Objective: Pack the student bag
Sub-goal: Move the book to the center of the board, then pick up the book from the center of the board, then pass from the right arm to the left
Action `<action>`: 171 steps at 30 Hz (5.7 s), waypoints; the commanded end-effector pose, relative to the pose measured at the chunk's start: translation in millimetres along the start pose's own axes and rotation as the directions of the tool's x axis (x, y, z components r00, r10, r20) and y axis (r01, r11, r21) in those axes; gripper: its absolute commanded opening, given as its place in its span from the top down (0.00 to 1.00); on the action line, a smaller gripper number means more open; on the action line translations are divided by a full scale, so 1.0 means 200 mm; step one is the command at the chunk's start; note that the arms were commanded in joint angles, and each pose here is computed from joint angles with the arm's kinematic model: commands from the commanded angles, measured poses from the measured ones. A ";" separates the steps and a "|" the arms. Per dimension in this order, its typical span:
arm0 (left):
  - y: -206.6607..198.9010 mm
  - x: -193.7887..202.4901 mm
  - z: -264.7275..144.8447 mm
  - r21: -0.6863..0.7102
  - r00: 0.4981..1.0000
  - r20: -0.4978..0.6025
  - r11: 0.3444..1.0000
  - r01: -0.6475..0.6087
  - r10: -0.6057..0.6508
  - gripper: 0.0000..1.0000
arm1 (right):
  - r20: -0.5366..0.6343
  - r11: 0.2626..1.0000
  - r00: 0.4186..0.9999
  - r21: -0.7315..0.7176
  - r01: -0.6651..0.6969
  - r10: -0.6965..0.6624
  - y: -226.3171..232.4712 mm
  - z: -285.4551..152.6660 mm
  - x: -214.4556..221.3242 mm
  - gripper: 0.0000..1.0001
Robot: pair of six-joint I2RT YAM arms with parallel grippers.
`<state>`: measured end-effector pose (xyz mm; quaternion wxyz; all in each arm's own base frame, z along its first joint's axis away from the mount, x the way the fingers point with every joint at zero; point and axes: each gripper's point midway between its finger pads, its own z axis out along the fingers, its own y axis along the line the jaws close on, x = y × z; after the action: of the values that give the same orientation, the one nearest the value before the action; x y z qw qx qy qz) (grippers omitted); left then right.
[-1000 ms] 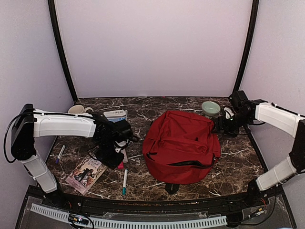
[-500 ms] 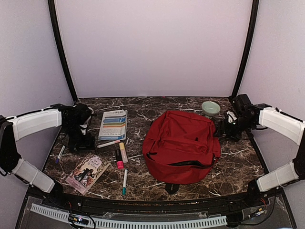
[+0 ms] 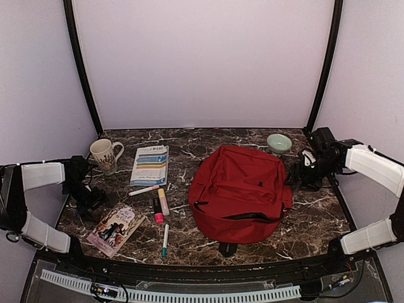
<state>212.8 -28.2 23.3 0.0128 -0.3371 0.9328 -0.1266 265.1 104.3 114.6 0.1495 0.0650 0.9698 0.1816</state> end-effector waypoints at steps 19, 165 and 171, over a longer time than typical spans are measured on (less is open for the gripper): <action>0.01 0.34 0.10 0.100 0.975 -0.168 0.982 0.161 -0.143 0.23 | 0.243 0.891 0.964 -0.407 0.202 -0.107 0.61 -0.19 -0.11 0.31; -0.80 0.25 -1.11 0.427 0.793 0.382 0.670 -0.607 0.475 0.24 | 0.286 0.464 0.859 -0.745 0.478 -0.426 2.28 -0.09 0.42 1.00; -1.12 0.29 -1.42 0.639 0.743 0.510 0.388 -0.665 0.433 0.19 | 0.347 0.437 0.842 -0.736 0.517 -0.413 2.06 -0.32 0.15 1.00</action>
<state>267.6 -134.9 318.2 0.3049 -0.0260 0.8807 -0.3616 229.2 510.0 287.0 0.2345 -0.2406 0.7695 0.5431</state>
